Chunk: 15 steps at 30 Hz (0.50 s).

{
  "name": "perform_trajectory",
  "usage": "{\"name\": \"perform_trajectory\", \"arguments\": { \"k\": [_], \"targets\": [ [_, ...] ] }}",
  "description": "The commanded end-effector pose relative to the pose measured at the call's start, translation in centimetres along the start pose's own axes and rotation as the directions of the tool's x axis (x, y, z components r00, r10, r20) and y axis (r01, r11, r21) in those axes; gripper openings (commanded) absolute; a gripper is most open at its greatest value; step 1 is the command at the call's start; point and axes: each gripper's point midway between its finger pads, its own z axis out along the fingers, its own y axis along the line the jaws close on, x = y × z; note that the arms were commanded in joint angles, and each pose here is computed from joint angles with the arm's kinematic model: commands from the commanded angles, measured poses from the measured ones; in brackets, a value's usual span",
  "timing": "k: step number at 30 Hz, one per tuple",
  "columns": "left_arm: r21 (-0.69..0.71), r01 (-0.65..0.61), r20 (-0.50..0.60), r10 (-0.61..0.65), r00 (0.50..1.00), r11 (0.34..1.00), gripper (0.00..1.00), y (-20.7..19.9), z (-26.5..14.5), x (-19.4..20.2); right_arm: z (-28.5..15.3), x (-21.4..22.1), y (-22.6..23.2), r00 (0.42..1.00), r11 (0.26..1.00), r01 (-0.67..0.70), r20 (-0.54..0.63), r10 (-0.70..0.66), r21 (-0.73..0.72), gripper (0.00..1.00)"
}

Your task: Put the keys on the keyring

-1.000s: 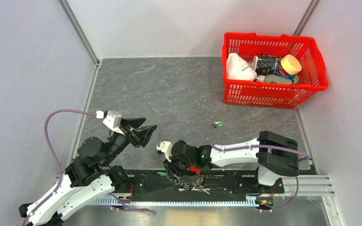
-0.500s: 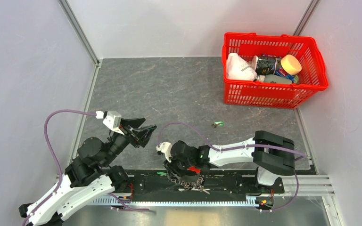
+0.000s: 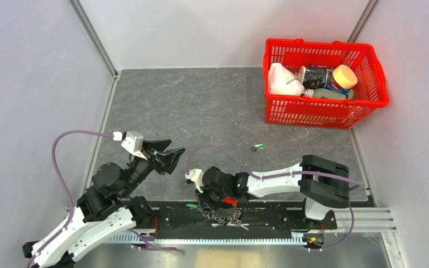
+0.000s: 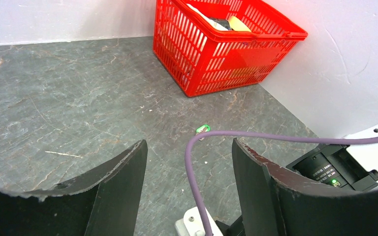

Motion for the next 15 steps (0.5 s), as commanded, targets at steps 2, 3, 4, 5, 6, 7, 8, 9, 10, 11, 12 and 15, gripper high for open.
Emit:
{"name": "perform_trajectory", "arguments": {
  "k": [2, 3, 4, 5, 6, 7, 8, 9, 10, 11, 12, 15],
  "targets": [
    [-0.009, 0.033, 0.029, -0.033, 0.999, 0.999, 0.7, 0.01, -0.14, -0.74, 0.23, 0.09, 0.02, 1.0, 1.0, -0.002, -0.002, 0.002, -0.013, 0.17],
    [-0.009, 0.033, 0.029, -0.032, 0.999, 0.999, 0.7, 0.03, -0.13, -0.74, 0.24, 0.14, -0.01, 1.0, 1.0, -0.003, -0.004, 0.003, -0.011, 0.15],
    [-0.009, 0.033, 0.03, -0.033, 0.999, 0.999, 0.7, 0.03, -0.17, -0.76, 0.23, 0.17, -0.03, 1.0, 1.0, -0.003, -0.006, 0.003, -0.01, 0.13],
    [-0.009, 0.033, 0.03, -0.033, 0.999, 0.999, 0.7, 0.04, -0.17, -0.76, 0.23, 0.19, -0.06, 1.0, 1.0, -0.003, -0.007, 0.003, -0.009, 0.11],
    [-0.011, 0.033, 0.031, -0.033, 0.999, 0.999, 0.7, 0.07, -0.19, -0.8, 0.24, 0.19, -0.05, 1.0, 1.0, -0.004, -0.008, 0.004, -0.009, 0.1],
    [-0.011, 0.034, 0.031, -0.033, 0.999, 0.999, 0.71, 0.07, -0.2, -0.8, 0.21, 0.19, -0.03, 1.0, 1.0, -0.003, -0.008, 0.003, -0.01, 0.09],
    [-0.011, 0.032, 0.031, -0.032, 0.999, 0.999, 0.71, 0.07, -0.2, -0.79, 0.21, 0.19, -0.03, 1.0, 1.0, -0.004, -0.009, 0.004, -0.009, 0.07],
    [-0.012, 0.031, 0.031, -0.031, 0.999, 0.999, 0.71, 0.09, -0.2, -0.78, 0.2, 0.17, -0.05, 1.0, 1.0, -0.005, -0.009, 0.005, -0.008, 0.06],
    [-0.012, 0.031, 0.031, -0.031, 0.999, 0.999, 0.71, 0.09, -0.21, -0.79, 0.19, 0.13, -0.04, 1.0, 1.0, -0.003, -0.01, 0.003, -0.008, 0.04],
    [-0.013, 0.032, 0.031, -0.031, 0.999, 0.999, 0.71, 0.13, -0.21, -0.79, 0.19, 0.2, -0.02, 1.0, 1.0, -0.003, -0.013, 0.003, -0.009, 0.03],
    [-0.013, 0.031, 0.03, -0.031, 0.999, 0.999, 0.71, 0.12, -0.2, -0.77, 0.17, 0.13, -0.05, 1.0, 1.0, -0.003, -0.013, 0.003, -0.008, 0.02],
    [-0.013, 0.032, 0.032, -0.032, 0.999, 0.999, 0.71, 0.1, -0.24, -0.84, 0.13, 0.18, 0.08, 1.0, 1.0, -0.005, -0.017, 0.005, -0.013, 0.04]
  ]
}}
